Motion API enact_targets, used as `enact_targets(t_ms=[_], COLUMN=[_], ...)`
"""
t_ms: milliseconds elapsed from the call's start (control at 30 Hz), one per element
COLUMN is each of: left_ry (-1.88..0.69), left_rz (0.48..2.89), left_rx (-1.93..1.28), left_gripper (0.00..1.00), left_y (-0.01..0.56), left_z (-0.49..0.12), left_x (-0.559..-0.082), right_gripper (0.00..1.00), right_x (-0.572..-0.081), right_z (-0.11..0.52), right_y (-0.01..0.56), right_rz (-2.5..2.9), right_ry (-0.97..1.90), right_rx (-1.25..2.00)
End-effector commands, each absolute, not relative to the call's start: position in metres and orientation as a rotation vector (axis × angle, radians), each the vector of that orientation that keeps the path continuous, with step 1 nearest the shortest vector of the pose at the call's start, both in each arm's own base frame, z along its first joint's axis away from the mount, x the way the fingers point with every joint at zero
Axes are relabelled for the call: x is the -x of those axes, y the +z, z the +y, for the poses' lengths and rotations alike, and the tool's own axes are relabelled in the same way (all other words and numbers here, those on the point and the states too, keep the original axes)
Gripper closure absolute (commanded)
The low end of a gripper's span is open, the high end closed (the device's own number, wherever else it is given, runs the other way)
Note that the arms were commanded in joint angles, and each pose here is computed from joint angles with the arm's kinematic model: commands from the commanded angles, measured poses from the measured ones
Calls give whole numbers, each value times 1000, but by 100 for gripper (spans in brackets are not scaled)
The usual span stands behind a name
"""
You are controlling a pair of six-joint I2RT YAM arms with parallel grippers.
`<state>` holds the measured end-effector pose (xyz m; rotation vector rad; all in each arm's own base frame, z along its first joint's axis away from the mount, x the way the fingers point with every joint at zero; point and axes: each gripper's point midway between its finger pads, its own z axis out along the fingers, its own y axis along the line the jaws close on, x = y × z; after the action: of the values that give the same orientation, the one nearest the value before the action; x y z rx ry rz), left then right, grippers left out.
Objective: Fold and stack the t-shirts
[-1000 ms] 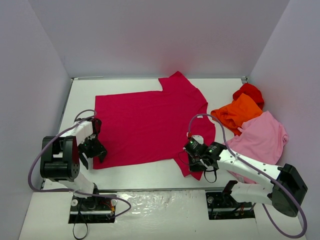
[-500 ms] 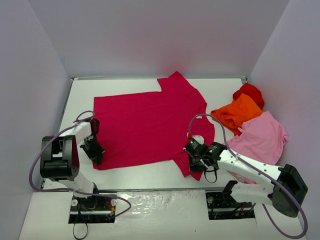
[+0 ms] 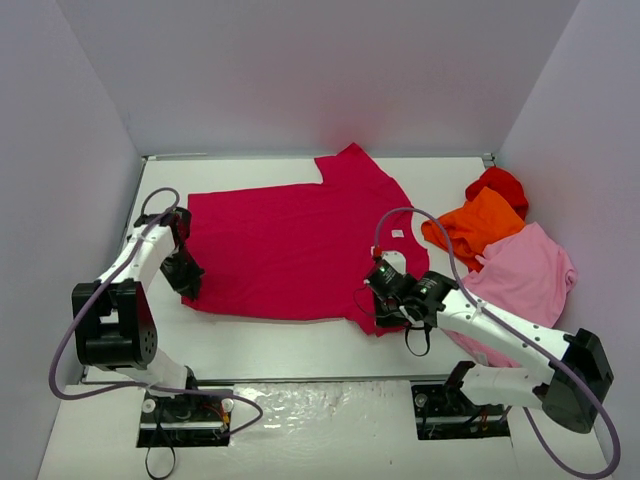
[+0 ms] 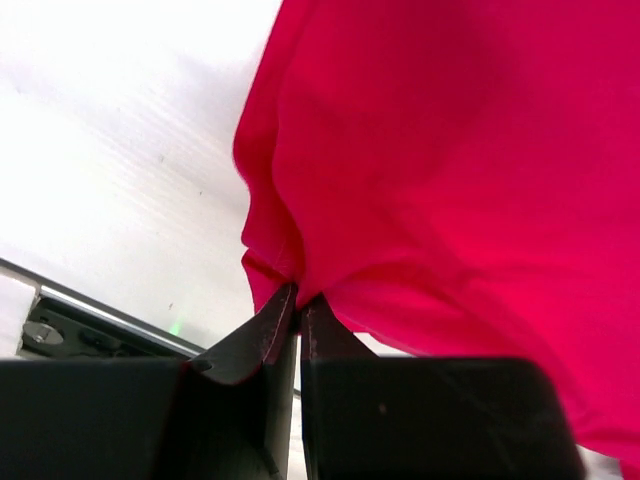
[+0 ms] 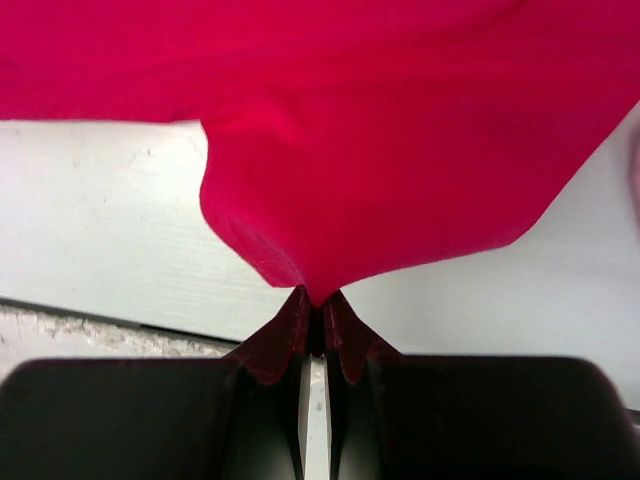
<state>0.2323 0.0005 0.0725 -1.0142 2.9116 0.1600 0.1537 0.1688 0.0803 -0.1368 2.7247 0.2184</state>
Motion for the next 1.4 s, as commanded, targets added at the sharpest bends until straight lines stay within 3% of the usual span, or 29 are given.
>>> enact_targets(t_ms=[0,367,833,1367], left_ry=[159,157,106,136], left_rz=[2864,2823,2832,2914], left_rx=[941,851,826,788], left_gripper=[100,100,100,100], left_y=[116,151,150,125], left_z=[7,13,8,11], left_x=[-248,-292,-356,-373], right_gripper=[100,100,100,100], right_x=[-188,-251,-337,-413], right_z=[164,151,179,171], right_y=[98,108,125,105], right_rz=[2635,2576,2493,2477], right_ry=[74,-17,-32,-136], right_rx=[181,179,153,107])
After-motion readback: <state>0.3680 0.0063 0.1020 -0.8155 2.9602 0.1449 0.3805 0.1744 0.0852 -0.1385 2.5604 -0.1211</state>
